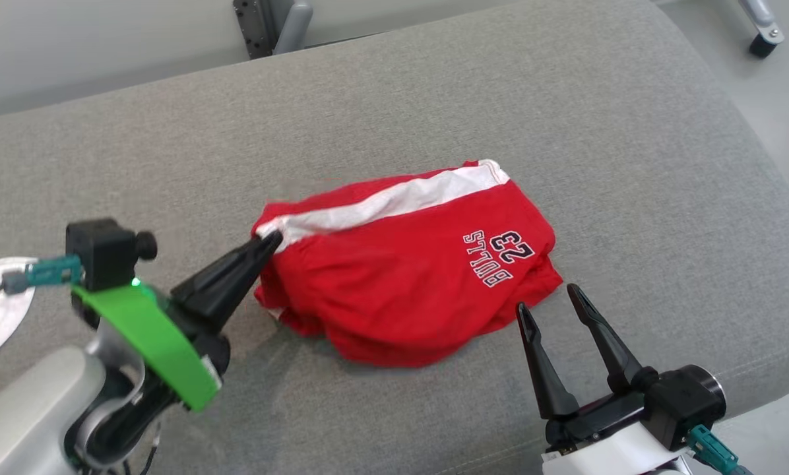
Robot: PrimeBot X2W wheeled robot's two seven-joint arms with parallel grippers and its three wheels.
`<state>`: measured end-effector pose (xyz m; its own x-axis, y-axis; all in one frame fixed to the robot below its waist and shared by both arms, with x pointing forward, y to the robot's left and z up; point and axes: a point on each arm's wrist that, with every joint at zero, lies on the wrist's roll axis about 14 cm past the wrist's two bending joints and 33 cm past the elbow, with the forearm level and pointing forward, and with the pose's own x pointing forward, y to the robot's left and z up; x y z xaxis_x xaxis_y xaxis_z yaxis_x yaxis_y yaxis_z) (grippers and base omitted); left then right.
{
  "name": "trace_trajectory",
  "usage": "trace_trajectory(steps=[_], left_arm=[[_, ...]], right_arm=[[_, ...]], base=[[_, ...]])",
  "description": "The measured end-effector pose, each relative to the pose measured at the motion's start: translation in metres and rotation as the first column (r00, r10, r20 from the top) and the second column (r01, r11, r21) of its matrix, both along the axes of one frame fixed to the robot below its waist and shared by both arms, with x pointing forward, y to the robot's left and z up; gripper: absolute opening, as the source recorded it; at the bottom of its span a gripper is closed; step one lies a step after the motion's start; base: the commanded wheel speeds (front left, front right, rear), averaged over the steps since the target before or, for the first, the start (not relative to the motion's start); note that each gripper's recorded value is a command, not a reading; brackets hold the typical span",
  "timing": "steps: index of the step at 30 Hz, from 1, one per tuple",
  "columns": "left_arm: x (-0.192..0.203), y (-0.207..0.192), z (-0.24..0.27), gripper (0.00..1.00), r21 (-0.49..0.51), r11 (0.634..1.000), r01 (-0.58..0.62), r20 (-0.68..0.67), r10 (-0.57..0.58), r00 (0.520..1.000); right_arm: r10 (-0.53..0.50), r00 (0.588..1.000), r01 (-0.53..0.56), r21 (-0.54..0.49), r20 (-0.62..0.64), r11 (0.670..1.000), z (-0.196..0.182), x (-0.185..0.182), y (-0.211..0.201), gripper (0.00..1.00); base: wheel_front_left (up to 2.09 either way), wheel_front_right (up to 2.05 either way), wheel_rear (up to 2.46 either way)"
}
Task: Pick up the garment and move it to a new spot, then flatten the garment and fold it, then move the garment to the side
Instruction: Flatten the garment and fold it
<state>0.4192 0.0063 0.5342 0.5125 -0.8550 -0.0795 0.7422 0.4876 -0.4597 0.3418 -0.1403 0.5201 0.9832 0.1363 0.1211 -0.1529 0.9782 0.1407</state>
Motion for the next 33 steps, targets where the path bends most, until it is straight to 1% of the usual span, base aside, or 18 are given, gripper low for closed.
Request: trace_trajectory(steps=[2,5,9,11,12,14,15,16,19,22,25,28,30,33], left_arm=[[-0.009,0.019,-0.020,0.00,0.024,0.999,-0.036,-0.032,0.037,0.999],[-0.015,0.049,-0.041,0.00,0.083,0.992,-0.095,-0.014,0.097,0.995],[-0.019,0.086,-0.067,0.00,0.187,0.969,-0.163,0.016,0.163,0.986],[-0.022,0.098,-0.076,0.00,0.212,0.957,-0.197,0.010,0.199,0.980],[-0.022,0.098,-0.076,0.00,0.212,0.957,-0.197,0.010,0.199,0.980],[-0.020,0.112,-0.084,0.00,0.247,0.939,-0.238,0.025,0.239,0.971],[-0.016,0.119,-0.084,0.46,0.252,0.929,-0.269,0.039,0.268,0.963],[-0.011,0.123,-0.082,1.00,0.242,0.921,-0.304,0.051,0.301,0.952],[-0.003,0.130,-0.070,1.00,0.205,0.902,-0.381,0.108,0.366,0.924],[-0.009,0.137,-0.069,1.00,0.200,0.880,-0.431,0.143,0.409,0.901],[-0.011,0.146,-0.059,1.00,0.169,0.848,-0.502,0.190,0.471,0.861],[-0.017,0.160,-0.048,1.00,0.119,0.799,-0.589,0.212,0.559,0.801],[-0.028,0.168,-0.052,1.00,0.093,0.766,-0.636,0.175,0.617,0.768],[-0.043,0.180,-0.054,1.00,0.077,0.716,-0.694,0.162,0.678,0.717]], right_arm=[[0.018,1.000,-0.018,-0.009,-0.005,1.000,-0.002,0.003,0.005,1.00],[0.038,0.999,-0.038,-0.018,-0.011,0.999,-0.006,0.008,0.010,1.00],[0.065,0.998,-0.066,-0.022,-0.025,0.998,-0.012,0.014,0.017,1.00],[0.088,0.996,-0.088,-0.017,-0.033,0.996,-0.015,0.016,0.024,1.00],[0.088,0.996,-0.088,-0.017,-0.033,0.996,-0.015,0.016,0.024,1.00],[0.114,0.993,-0.114,-0.003,-0.045,0.994,-0.019,0.018,0.032,1.00],[0.125,0.991,-0.125,0.002,-0.053,0.992,-0.022,0.018,0.035,1.00],[0.137,0.989,-0.137,0.002,-0.058,0.991,-0.023,0.019,0.039,1.00],[0.151,0.987,-0.152,-0.002,-0.061,0.988,-0.025,0.022,0.043,1.00],[0.155,0.985,-0.155,0.000,-0.079,0.988,-0.031,0.025,0.043,1.00],[0.158,0.984,-0.159,-0.006,-0.082,0.987,-0.033,0.031,0.043,1.00],[0.182,0.978,-0.185,-0.014,-0.102,0.983,-0.039,0.036,0.051,1.00],[0.206,0.971,-0.211,-0.035,-0.121,0.977,-0.046,0.038,0.058,1.00],[0.217,0.968,-0.223,-0.040,-0.127,0.974,-0.047,0.049,0.062,1.00]], base=[[0.00,0.00,0.00],[0.00,0.00,0.00],[0.00,0.00,0.00],[0.00,0.00,0.00],[0.00,0.00,0.00],[0.00,0.00,0.00],[0.00,0.00,0.00],[0.00,0.00,0.00],[0.00,0.00,0.00],[0.00,0.00,0.00],[0.00,0.00,0.00],[0.00,0.00,0.00],[0.00,0.00,0.00],[0.00,0.00,0.00]])
